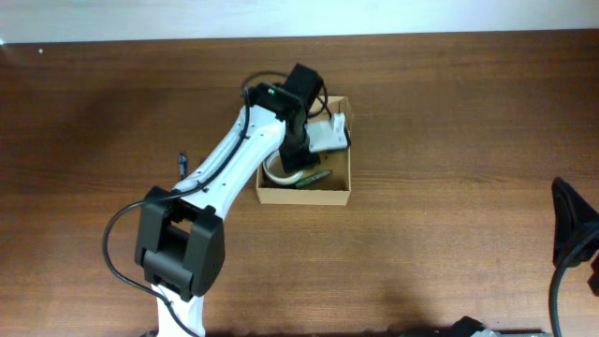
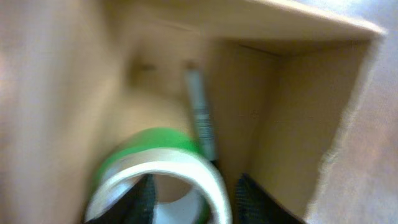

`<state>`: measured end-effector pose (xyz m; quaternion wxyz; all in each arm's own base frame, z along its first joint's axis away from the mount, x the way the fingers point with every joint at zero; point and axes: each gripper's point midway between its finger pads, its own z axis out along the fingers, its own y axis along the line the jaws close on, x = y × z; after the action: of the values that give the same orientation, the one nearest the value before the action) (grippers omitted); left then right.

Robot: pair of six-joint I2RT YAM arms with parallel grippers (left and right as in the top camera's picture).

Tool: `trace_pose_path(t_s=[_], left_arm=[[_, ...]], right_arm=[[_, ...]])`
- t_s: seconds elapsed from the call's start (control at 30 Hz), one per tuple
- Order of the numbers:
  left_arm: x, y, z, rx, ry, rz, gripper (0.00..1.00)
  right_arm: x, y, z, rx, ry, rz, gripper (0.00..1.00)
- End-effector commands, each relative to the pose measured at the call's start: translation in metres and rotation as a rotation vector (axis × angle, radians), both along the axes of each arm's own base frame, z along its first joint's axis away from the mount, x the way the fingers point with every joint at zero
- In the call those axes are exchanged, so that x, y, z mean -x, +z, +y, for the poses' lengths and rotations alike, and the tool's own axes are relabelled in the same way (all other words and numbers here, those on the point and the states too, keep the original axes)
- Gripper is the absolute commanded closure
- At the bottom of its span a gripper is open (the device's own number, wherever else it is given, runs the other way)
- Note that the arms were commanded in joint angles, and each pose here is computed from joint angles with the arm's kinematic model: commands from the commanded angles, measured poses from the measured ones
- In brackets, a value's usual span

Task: Pack container
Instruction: 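Lower the marker into the box and open the left gripper, then move the left gripper back over the blue pen and grasp it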

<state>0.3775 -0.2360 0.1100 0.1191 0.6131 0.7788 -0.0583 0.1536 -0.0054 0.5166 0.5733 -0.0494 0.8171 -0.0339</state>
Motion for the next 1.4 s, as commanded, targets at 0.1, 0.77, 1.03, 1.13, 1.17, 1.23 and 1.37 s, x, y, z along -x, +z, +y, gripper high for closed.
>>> trace_pose_path(t_s=[0.1,0.77,1.03,1.13,1.17,1.23,1.37], left_arm=[[-0.081,0.118,0.032,0.149,0.456,-0.281,0.64],[-0.071,0.078,0.297,0.014,1.437,-0.077,0.65],[-0.046,-0.004,0.304,-0.081,1.427,0.042,0.65],[-0.035,-0.033,0.299,-0.091,1.419,0.087,0.65],[-0.031,-0.041,0.296,-0.087,1.416,0.107,0.65],[-0.024,-0.052,0.292,-0.084,1.412,0.136,0.65],[-0.019,-0.058,0.291,-0.098,1.395,0.15,0.65]], right_arm=[[0.002,0.0,-0.003,-0.006,-0.007,-0.001,0.01],[0.052,0.026,-0.111,-0.076,-0.634,-0.215,0.01],[0.117,0.009,-0.121,-0.176,-0.729,-0.257,0.01],[0.128,-0.004,-0.12,-0.168,-0.762,-0.239,0.01],[0.13,-0.009,-0.121,-0.159,-0.775,-0.229,0.01],[0.132,-0.02,-0.121,-0.141,-0.793,-0.201,0.01],[0.126,-0.037,-0.12,-0.107,-0.796,-0.144,0.01]])
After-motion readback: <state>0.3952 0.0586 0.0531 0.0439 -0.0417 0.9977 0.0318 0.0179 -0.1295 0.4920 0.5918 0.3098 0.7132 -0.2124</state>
